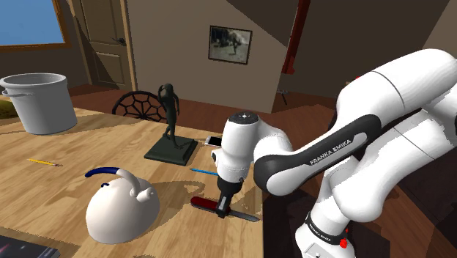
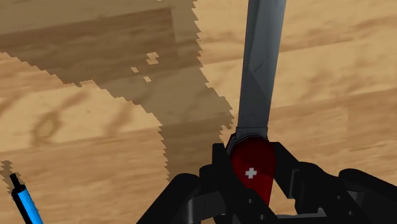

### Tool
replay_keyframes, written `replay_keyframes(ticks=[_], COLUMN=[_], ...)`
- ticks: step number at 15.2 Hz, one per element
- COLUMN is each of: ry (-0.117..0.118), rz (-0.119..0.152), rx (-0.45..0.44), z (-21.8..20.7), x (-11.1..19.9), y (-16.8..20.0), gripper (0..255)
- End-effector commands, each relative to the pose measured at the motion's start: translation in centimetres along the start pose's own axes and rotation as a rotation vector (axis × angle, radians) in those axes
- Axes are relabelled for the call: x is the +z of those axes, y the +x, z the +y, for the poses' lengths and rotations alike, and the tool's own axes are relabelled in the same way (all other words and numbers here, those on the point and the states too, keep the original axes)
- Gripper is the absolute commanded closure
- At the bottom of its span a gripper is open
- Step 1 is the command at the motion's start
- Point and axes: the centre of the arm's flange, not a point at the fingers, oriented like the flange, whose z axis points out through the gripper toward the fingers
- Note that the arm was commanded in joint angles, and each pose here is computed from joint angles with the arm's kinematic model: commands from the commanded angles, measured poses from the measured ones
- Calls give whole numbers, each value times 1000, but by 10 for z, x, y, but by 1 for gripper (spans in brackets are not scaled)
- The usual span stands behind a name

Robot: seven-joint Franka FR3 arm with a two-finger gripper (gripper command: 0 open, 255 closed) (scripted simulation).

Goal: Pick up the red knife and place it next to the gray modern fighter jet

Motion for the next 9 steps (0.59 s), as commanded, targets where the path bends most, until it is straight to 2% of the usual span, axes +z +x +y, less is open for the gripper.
replay_keyframes(ticks=[1,9], ry=[0,0], rz=[1,1], rx=[0,0], z=[0,0], x=[10,13], y=[-1,-1], gripper=[255,255])
